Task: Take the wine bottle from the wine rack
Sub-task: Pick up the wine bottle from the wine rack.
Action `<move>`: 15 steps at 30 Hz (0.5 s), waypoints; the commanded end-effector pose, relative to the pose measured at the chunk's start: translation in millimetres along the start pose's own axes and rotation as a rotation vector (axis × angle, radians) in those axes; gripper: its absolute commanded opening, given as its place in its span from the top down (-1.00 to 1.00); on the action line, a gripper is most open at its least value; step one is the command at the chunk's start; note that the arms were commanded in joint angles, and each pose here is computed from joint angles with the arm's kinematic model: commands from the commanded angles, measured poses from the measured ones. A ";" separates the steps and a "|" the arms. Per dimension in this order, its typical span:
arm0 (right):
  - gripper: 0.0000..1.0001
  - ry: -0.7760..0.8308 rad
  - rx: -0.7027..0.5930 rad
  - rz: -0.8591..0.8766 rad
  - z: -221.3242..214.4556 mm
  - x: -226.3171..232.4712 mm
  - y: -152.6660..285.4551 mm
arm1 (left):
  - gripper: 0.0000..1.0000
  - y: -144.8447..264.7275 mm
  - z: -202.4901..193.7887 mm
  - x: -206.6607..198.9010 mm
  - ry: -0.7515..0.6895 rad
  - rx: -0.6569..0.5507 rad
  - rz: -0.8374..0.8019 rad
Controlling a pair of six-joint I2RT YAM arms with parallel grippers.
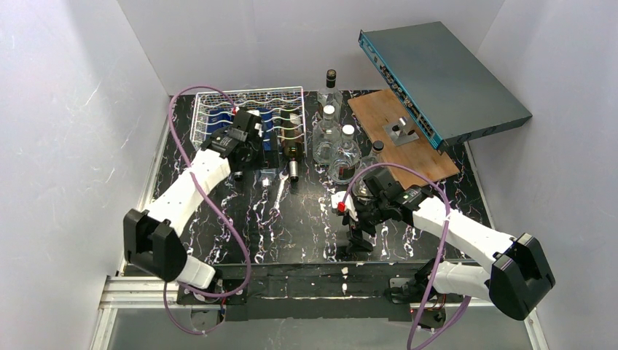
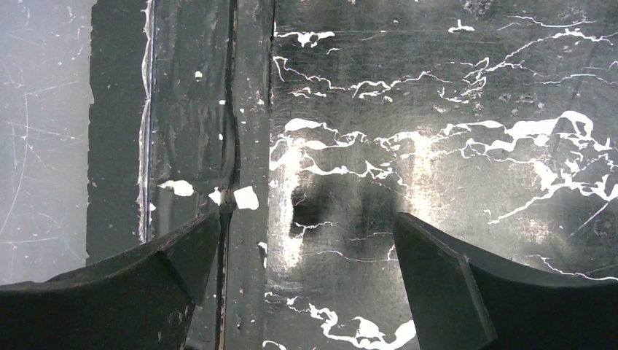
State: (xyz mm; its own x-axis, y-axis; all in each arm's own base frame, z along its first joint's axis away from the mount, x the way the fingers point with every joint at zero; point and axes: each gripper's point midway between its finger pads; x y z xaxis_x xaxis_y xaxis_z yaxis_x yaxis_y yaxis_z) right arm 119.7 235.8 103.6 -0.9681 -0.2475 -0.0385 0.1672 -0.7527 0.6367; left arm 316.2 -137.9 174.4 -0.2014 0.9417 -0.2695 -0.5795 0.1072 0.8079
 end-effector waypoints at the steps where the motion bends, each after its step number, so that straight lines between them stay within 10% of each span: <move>1: -0.97 0.048 -0.025 -0.035 4.8 -7.6 5.2 | -0.99 -15.3 2.1 5.9 -0.094 0.072 0.040; 15: -0.97 0.035 -0.020 -0.054 -1.5 -12.0 9.6 | -0.99 -84.1 -1.3 7.9 -0.130 0.176 0.140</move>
State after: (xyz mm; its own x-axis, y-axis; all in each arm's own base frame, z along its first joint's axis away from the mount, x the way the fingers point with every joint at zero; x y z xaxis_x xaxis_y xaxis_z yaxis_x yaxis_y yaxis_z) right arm 131.8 229.0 103.8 -0.9746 -0.2148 -0.0630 0.1264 -0.7603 0.6371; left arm 350.2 -138.7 96.3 -0.1690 0.9814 -0.0906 -0.3857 0.0187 0.9224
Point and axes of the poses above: each gripper's point midway between its finger pads, its own y axis back along the fingers, its own x axis along the line the jaws close on, z = x × y, and after that the axes turned 13 degrees about y, right-handed
